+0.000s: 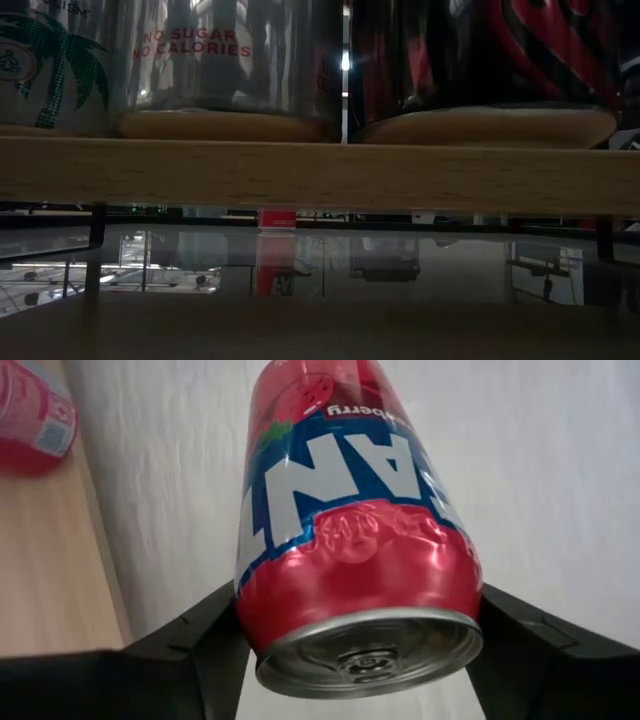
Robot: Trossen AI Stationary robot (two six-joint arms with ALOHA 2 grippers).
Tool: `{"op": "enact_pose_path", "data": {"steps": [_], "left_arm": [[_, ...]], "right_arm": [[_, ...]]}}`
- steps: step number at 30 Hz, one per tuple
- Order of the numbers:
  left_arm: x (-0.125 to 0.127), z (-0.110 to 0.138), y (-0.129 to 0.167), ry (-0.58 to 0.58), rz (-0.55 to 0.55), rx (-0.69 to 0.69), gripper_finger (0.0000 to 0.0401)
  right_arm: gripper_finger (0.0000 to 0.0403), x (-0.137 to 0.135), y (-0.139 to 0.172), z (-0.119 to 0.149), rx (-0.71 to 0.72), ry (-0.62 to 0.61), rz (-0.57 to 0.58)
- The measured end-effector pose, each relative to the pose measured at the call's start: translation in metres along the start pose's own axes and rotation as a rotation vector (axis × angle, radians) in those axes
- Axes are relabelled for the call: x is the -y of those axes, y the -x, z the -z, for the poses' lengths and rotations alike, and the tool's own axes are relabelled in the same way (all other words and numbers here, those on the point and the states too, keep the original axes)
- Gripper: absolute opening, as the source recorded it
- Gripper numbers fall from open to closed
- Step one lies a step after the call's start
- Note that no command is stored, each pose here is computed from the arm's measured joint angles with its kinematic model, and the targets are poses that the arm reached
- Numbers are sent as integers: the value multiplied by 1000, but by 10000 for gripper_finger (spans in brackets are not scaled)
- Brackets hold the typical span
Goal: Place canned beverage on shelf
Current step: Put the red soda can on the shelf
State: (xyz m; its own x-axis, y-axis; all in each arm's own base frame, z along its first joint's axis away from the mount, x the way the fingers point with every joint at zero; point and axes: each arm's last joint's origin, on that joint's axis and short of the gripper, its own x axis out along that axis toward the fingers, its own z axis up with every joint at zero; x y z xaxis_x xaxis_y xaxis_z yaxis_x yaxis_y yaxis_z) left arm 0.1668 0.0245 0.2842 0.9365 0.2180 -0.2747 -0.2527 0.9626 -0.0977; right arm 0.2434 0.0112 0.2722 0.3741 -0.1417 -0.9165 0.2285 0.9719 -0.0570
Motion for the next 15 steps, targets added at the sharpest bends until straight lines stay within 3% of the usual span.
{"op": "enact_pose_path", "data": {"steps": [7,15], "left_arm": [[0,0,0,0,0,0,389],[0,0,0,-1,1,0,389]], "right_arm": [[280,28,6,-13,-136,116,-14],[281,46,-9,-20,-383,259,-13]]}}
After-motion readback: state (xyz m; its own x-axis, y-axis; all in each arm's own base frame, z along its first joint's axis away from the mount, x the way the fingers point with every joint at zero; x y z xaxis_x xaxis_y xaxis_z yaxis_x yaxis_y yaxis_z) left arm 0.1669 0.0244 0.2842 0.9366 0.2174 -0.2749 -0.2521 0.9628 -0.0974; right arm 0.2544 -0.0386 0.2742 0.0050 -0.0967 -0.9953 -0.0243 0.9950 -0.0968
